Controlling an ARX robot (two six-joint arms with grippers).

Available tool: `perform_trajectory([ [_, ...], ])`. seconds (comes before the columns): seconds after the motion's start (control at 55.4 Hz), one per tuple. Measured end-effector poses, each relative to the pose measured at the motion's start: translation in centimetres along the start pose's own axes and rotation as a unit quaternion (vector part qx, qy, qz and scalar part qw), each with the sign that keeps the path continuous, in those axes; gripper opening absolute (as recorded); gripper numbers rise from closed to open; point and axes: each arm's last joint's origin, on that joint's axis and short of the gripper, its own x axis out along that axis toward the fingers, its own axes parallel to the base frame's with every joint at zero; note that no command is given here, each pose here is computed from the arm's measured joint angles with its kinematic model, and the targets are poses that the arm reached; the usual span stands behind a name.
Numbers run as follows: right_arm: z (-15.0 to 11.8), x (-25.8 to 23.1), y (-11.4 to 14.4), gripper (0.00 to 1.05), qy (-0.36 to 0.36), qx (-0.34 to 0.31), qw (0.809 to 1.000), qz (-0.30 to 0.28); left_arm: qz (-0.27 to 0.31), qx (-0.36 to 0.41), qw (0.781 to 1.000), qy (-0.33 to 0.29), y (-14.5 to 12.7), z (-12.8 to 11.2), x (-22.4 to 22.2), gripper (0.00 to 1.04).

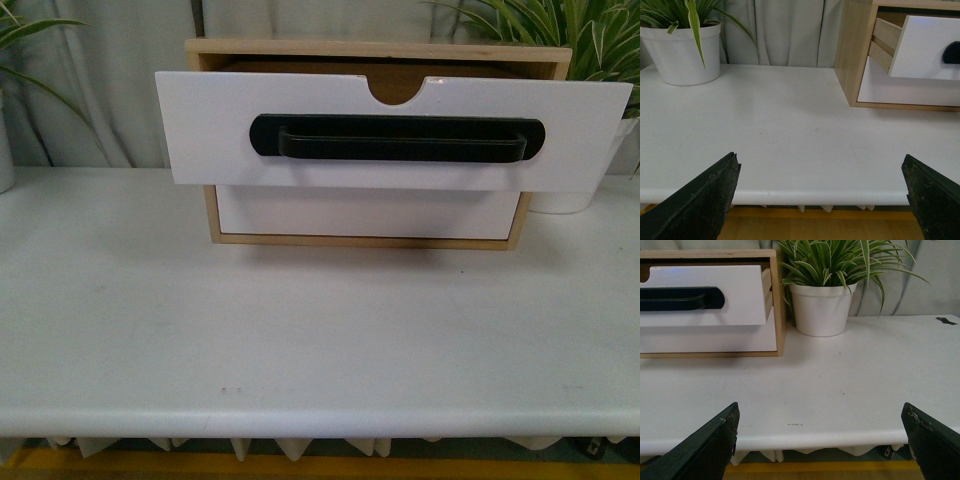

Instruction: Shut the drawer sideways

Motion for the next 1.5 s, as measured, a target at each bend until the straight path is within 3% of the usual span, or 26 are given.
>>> perform_trajectory([
  [1.427,-0.05,0.01,0.0,0.95,0.003,0.001,1.0,-0.003,0.001,0.0,1.0,0.0,0.0,0.0,0.0,0.98],
  [1.499,-0.14,0.1,-0.07,0.95,0.058,0.019,0.997,-0.036,0.053,0.05,0.997,0.028,-0.08,-0.22,0.11,0.98],
])
